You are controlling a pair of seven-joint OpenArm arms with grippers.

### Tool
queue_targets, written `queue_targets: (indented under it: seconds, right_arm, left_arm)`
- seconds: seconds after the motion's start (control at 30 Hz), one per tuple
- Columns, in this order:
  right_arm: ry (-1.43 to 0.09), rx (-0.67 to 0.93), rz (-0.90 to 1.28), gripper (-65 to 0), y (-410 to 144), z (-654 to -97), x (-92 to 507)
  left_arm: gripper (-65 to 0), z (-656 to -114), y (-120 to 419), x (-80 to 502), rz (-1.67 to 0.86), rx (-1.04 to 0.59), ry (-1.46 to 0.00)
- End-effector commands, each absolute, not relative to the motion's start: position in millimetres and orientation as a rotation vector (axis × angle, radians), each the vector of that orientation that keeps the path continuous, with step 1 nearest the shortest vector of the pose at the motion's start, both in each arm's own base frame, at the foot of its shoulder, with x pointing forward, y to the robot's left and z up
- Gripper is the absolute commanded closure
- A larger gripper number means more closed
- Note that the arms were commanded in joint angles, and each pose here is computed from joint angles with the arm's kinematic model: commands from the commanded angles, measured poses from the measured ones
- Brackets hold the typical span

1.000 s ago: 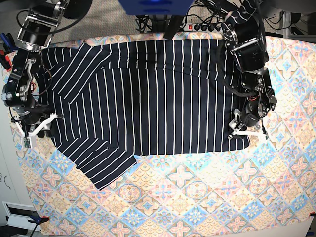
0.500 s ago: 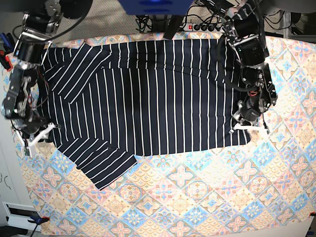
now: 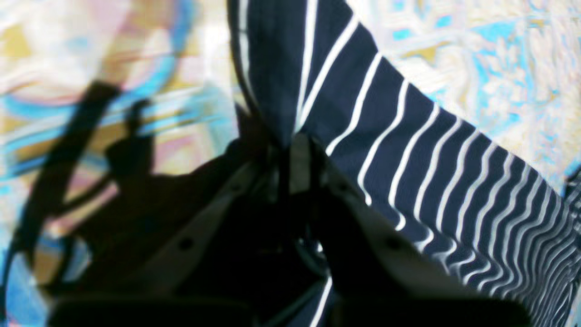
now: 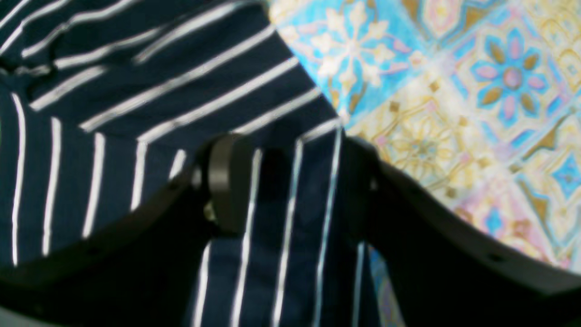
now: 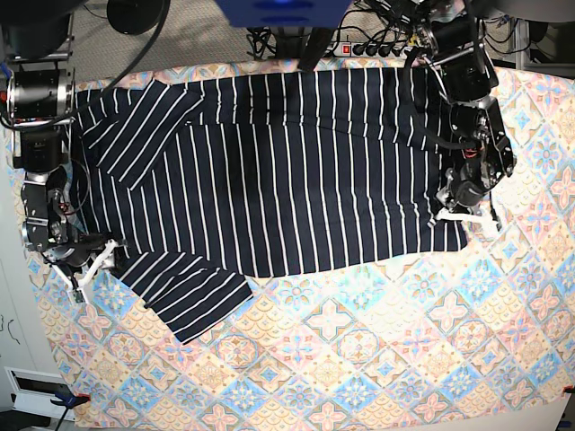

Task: Fold the T-shirt properly
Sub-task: 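Pull the shirt's side edges with both grippers to straighten it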

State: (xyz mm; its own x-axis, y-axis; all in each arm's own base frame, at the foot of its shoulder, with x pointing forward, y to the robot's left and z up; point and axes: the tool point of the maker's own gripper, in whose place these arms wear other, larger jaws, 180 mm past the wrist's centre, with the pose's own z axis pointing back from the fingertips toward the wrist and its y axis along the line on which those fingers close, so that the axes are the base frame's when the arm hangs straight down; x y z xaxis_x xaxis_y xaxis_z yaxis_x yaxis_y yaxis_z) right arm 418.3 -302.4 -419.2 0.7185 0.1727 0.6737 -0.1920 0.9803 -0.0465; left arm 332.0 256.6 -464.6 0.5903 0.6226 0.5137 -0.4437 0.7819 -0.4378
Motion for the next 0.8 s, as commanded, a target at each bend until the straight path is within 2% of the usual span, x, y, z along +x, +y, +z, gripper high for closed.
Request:
queue_targets:
  seconds: [0.0,0.77]
  right_arm:
    - [-0.822,0.014,0.191,-33.4,-312,-394,438]
    - [-0.812,0.018,0.143,-33.5,-325,-439,415]
  left_arm:
    - [0.0,-451,265,343,0.622,-0.264,-0.746]
    - [0.0,-452,265,342,0.622,-0.264,-0.744]
